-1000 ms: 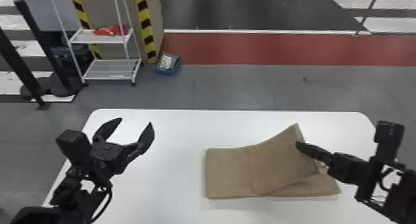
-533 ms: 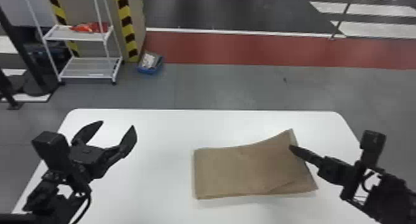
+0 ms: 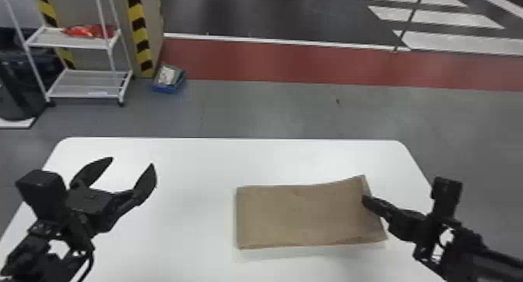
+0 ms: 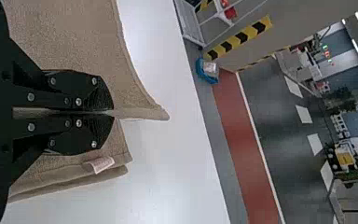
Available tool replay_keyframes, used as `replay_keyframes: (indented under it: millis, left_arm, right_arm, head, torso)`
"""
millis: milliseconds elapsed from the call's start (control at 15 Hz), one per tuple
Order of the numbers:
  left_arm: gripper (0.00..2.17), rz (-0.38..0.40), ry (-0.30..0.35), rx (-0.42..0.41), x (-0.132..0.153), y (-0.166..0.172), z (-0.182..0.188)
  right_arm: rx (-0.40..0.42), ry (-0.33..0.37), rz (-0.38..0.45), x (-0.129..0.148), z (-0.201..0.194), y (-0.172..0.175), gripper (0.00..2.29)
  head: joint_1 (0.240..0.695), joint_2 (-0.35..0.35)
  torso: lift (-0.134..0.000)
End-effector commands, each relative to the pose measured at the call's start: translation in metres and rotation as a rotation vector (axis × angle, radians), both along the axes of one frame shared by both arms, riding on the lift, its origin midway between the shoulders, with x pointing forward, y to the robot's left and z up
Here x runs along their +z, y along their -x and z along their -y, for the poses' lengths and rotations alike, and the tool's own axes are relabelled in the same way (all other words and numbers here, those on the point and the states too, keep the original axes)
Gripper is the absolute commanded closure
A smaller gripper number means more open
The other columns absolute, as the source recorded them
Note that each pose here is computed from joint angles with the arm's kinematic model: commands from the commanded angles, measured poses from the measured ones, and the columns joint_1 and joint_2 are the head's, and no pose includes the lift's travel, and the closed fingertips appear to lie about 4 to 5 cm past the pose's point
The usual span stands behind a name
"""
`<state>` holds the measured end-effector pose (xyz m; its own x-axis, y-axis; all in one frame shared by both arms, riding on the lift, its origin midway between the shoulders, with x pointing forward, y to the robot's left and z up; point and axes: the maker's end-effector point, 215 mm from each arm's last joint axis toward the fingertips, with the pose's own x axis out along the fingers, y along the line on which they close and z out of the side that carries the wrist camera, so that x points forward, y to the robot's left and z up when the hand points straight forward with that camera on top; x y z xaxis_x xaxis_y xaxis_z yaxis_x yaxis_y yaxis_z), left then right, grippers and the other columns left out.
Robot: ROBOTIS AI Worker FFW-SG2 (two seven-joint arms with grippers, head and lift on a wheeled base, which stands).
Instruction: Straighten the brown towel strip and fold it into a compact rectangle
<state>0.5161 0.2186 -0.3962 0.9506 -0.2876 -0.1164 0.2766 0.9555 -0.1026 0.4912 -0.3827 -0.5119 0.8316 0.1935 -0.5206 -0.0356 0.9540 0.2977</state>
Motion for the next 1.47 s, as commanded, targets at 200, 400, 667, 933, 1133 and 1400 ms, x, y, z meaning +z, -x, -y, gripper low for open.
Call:
replay_keyframes:
  millis: [200,400,667,933,1133,1400]
  left_arm:
    - [0.08,-0.031,0.024,-0.033,-0.004,0.007,0.011]
    - [0.08,-0.107,0.024,-0.064,-0.023,0.015,0.028]
    - [0.25,-0.198,0.082,-0.125,-0.042,0.023,0.070]
    - [0.27,-0.285,0.097,-0.182,-0.067,0.036,0.119]
    - [0.27,-0.304,0.086,-0.195,-0.078,0.038,0.129]
    - [0.27,-0.413,0.093,-0.207,-0.106,0.057,0.146]
  right_arm:
    - [-0.098,0.124,0.077,0.007,0.048,0.005,0.02]
    - [-0.137,0.137,0.099,0.011,0.066,0.017,0.04]
    - [-0.181,0.195,0.170,0.011,0.092,0.042,0.06]
    - [-0.233,0.214,0.200,-0.004,0.121,0.070,0.15]
    - [-0.187,0.186,0.234,-0.003,0.112,0.067,0.86]
    - [-0.186,0.185,0.269,-0.001,0.101,0.065,0.77]
  head:
    - [0.695,-0.218]
    - [0.695,-0.245]
    - [0.695,-0.306]
    - [0.695,-0.350]
    - [0.695,-0.350]
    - [0.695,-0.350]
  torso:
    - [0.000]
    - [0.000]
    - [0.000]
    - [0.000]
    - [0.000]
    - [0.000]
